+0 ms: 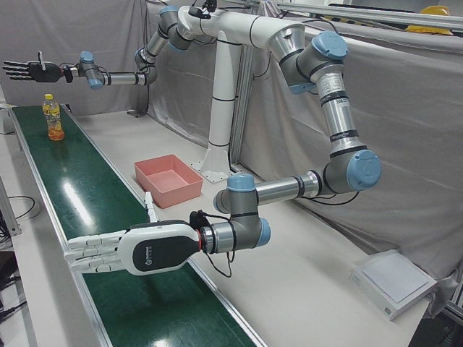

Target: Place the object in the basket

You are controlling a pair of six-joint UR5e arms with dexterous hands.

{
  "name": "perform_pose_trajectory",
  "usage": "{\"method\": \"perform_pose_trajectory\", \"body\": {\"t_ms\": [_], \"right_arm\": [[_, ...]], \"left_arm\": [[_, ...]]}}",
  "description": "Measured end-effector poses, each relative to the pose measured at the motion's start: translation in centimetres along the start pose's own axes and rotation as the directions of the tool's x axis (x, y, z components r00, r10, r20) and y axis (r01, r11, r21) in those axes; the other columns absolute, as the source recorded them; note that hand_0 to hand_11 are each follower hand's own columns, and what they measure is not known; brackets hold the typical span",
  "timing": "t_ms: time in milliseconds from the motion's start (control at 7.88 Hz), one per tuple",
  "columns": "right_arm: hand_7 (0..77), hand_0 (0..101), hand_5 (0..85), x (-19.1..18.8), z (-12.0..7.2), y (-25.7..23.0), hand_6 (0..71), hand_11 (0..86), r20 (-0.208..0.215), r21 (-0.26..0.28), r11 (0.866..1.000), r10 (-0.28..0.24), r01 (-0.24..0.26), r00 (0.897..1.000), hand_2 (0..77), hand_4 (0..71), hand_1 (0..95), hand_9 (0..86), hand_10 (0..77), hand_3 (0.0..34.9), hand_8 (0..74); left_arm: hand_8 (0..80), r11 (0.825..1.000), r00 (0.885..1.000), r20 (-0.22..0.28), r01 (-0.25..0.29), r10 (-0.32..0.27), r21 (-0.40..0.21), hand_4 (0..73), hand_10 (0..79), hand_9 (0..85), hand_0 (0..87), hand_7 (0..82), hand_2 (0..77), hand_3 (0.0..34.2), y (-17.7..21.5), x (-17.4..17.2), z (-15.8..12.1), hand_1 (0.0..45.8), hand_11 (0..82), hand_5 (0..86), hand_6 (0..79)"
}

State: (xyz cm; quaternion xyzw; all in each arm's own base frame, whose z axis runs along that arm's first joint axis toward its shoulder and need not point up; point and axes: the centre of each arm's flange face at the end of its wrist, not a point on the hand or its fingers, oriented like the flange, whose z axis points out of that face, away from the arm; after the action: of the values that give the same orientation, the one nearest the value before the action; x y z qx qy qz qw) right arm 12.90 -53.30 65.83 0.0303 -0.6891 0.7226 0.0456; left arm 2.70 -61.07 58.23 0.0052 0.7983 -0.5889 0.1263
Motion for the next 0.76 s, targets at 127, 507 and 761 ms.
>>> {"method": "perform_pose_trajectory", "body": {"t_ms": [127,507,761], "right_arm": [[0.5,0,0.0,0.0,0.0,0.0,0.0,0.0,0.0,0.0,1.0,0.0,0.0,1.0,0.5,0.0,0.0,0.0,0.0,0.2,0.0],[0.5,0,0.0,0.0,0.0,0.0,0.0,0.0,-0.001,0.001,1.0,0.0,0.0,1.0,0.5,0.0,0.0,0.0,0.0,0.2,0.0],[0.5,0,0.0,0.0,0.0,0.1,0.0,0.0,0.0,-0.002,1.0,0.0,0.0,1.0,0.5,0.0,0.0,0.0,0.0,0.3,0.0]], "left_arm": [[0.5,1.0,1.0,-0.001,0.0,0.0,-0.001,1.1,4.9,1.1,46.2,0.5,0.0,0.0,0.0,0.1,0.0,9.8,9.8,3.8,0.5],[0.5,1.0,1.0,-0.004,0.004,-0.004,-0.014,1.1,5.4,1.1,46.2,0.5,0.0,0.0,0.7,0.2,0.2,9.8,9.8,4.4,0.5],[0.5,1.0,1.0,-0.007,0.005,-0.005,-0.027,1.1,5.4,1.1,46.2,0.5,0.0,0.0,1.9,0.5,0.4,9.8,9.8,4.9,0.5]]}}
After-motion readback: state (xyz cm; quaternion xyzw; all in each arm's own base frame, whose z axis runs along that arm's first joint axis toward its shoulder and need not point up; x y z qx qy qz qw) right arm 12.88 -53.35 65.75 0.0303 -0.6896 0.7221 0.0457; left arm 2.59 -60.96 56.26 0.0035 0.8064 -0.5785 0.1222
